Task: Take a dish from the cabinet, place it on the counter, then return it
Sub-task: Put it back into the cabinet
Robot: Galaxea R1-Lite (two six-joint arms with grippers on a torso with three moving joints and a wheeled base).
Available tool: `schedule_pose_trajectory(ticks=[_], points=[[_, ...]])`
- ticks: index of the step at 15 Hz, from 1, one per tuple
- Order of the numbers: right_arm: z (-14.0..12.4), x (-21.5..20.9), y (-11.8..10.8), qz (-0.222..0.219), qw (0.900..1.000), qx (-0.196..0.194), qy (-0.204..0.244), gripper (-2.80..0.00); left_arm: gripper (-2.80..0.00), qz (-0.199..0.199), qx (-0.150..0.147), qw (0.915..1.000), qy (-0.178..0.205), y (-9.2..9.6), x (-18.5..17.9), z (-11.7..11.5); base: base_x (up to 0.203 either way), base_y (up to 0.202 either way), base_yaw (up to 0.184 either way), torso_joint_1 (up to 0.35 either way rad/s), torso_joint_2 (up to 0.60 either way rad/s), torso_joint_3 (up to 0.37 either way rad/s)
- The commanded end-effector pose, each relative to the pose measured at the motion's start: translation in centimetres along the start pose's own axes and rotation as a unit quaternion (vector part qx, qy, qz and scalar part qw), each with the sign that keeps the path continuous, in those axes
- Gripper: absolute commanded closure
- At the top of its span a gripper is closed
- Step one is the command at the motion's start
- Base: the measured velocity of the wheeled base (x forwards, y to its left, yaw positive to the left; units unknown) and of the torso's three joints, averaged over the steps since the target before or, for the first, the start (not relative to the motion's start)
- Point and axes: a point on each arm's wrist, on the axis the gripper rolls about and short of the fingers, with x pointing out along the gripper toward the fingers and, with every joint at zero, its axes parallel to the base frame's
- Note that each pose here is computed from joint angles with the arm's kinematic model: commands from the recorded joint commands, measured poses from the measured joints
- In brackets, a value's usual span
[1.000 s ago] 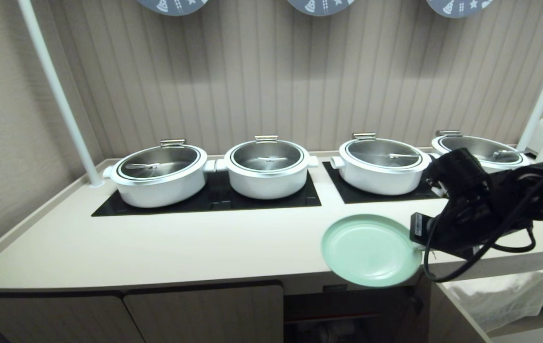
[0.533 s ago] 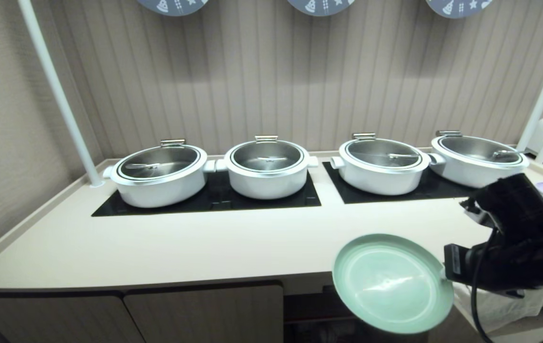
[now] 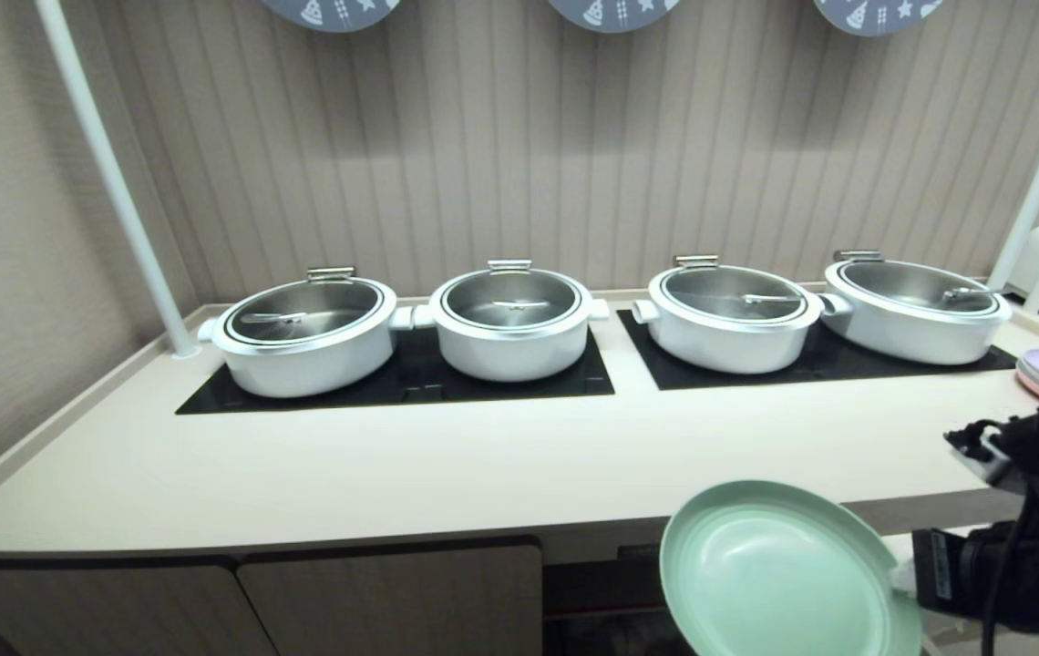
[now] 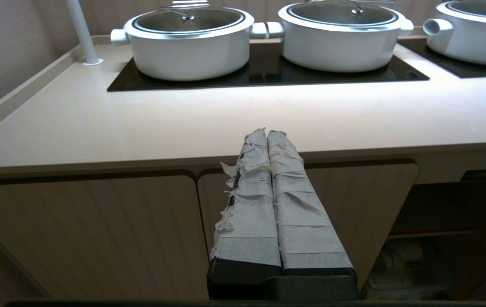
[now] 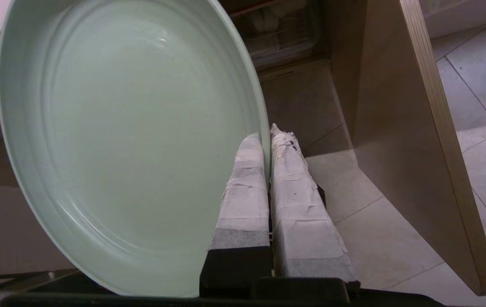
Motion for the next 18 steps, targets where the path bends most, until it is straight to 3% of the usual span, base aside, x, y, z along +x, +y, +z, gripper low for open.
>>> schedule_pose_trajectory(ticks=[1,5,13,18], points=[[-1.2,-0.7,-0.6,0.002,1.0,-0.011,-0.003,0.0,0.0,0.001,0.0,1.0,-0.001,0.0,0.0,0.0,0.0,0.0,0.0,0.0,0.0,0.0],[-4.1,-1.5,-2.1,0.009,0.999,-0.034,0.009,0.0,0.0,0.001,0.0,1.0,0.0,0.0,0.0,0.0,0.0,0.0,0.0,0.0,0.0,0.0],[-6.4,-1.7,-3.1,0.026,0.998,-0.037,0.033,0.0,0.0,0.001,0.0,1.0,0.0,0.0,0.0,0.0,0.0,0.0,0.0,0.0,0.0,0.0],[-6.9,-2.4,-3.4,0.047,0.997,-0.051,0.023,0.0,0.0,0.001,0.0,1.0,0.0,0.0,0.0,0.0,0.0,0.0,0.0,0.0,0.0,0.0]])
